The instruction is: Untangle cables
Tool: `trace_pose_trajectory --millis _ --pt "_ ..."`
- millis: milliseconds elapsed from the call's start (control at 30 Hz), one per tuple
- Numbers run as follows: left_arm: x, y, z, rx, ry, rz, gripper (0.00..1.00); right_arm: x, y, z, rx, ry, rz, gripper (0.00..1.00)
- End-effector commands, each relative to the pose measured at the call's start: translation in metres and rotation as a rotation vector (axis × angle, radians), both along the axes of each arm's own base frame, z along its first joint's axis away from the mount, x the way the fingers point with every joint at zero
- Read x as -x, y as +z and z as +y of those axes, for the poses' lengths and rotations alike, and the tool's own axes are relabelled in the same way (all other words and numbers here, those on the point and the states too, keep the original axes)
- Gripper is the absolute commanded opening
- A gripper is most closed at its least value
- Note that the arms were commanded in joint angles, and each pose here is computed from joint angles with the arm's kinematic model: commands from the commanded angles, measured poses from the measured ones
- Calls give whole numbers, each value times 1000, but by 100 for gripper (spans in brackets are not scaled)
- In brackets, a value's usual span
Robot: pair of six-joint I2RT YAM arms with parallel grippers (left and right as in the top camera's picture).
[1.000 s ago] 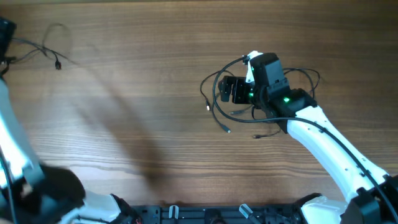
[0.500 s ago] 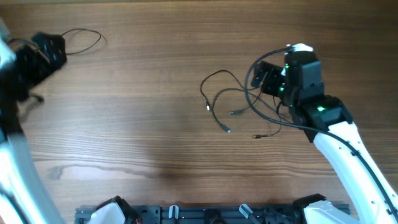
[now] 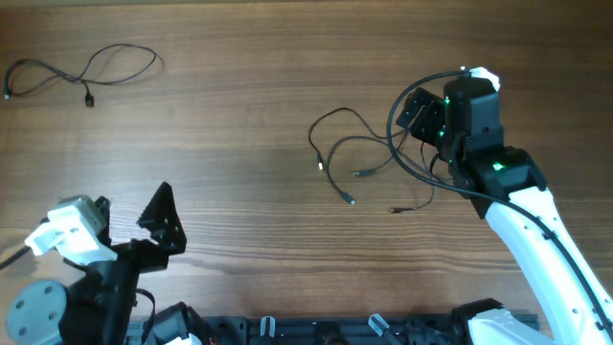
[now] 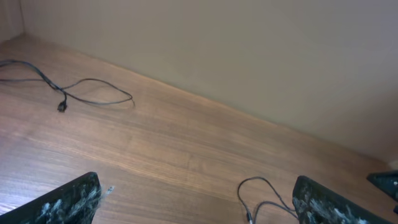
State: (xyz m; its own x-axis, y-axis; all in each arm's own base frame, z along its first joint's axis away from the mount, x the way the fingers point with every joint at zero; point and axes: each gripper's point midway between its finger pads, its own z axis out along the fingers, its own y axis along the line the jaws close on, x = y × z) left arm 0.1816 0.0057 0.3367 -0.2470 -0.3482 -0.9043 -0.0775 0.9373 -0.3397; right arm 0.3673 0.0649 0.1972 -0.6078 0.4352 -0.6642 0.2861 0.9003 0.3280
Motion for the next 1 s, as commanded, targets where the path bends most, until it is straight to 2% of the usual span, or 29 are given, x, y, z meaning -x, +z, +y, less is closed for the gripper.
trace_pose_trajectory --millis 0,167,300,367,967 --pt "0 2 -13 -23 -78 -13 100 -1 1 -4 3 -27 -7 100" --pt "6 -3 -49 -14 -273 5 100 -1 1 -4 3 -27 -7 100" --pt "14 -14 -61 2 -342 55 100 -1 1 -4 3 -27 -7 100" --pt "17 -22 -63 17 -348 93 100 -1 1 -4 3 -26 -7 100" --pt "21 -30 -64 62 -340 133 100 -1 1 -4 3 -27 -7 100"
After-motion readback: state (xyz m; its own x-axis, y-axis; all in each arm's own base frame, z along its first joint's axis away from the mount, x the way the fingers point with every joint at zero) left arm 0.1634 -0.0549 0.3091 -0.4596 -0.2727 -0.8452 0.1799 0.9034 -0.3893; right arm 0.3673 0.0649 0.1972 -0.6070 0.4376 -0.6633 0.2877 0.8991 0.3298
